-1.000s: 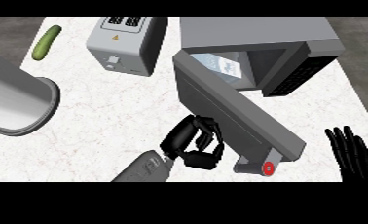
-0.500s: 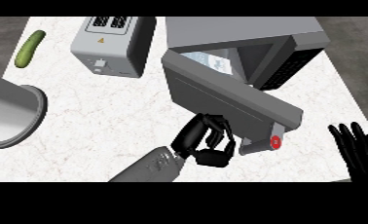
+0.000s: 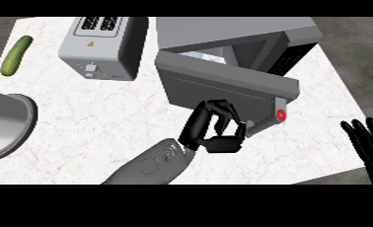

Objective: Pick up the milk, place it into the microwave and close the microwave

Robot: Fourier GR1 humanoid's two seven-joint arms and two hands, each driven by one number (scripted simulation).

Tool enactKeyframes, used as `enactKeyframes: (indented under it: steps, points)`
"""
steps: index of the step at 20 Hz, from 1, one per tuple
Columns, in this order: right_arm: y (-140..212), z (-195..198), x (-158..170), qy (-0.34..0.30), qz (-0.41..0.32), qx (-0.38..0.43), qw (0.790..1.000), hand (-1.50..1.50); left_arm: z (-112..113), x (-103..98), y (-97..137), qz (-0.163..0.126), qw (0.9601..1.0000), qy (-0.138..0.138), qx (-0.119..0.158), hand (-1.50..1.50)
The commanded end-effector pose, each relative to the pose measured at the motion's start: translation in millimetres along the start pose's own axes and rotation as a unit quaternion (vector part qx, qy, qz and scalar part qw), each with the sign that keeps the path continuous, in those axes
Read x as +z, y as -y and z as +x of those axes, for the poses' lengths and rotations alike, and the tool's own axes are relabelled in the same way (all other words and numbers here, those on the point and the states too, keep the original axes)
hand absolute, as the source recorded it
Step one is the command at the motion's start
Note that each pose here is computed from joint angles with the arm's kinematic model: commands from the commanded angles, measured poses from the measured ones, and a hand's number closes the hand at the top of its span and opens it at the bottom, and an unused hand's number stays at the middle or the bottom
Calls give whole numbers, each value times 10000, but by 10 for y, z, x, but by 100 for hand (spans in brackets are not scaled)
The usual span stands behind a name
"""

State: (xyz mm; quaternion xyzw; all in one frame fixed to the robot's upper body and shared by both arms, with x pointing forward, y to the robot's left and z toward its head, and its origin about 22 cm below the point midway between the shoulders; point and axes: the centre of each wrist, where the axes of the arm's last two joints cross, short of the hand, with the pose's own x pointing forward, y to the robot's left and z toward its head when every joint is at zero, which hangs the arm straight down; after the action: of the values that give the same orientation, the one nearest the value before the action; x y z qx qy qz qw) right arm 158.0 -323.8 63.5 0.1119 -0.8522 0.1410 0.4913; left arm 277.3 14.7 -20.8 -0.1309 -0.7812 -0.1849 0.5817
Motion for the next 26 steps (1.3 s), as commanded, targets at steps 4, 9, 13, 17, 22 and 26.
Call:
enactKeyframes:
  steps: [4, 9, 13, 17, 22, 26]
  points:
    - [130, 182, -178, 257, 137, 194, 9994, -150, 204, -325, -56, 814, 9967, -56, 9, -150]
    - [303, 351, -343, 379, 258, 779, 9959, -150, 204, -418, -97, 1139, 9932, -225, -95, -150]
    - [534, 704, -512, 637, 318, 2316, 9702, 150, 286, -564, -177, 1588, 9866, -364, 34, -150]
    - [606, 769, -603, 714, 413, 2561, 9631, 150, 335, -618, -202, 1794, 9833, -236, 193, -150]
    - [645, 804, -705, 772, 372, 2739, 9579, 150, 361, -646, -199, 1912, 9804, -300, 354, -150]
    - [694, 843, -773, 817, 347, 2838, 9548, 150, 369, -675, -201, 1922, 9805, -217, 347, -150]
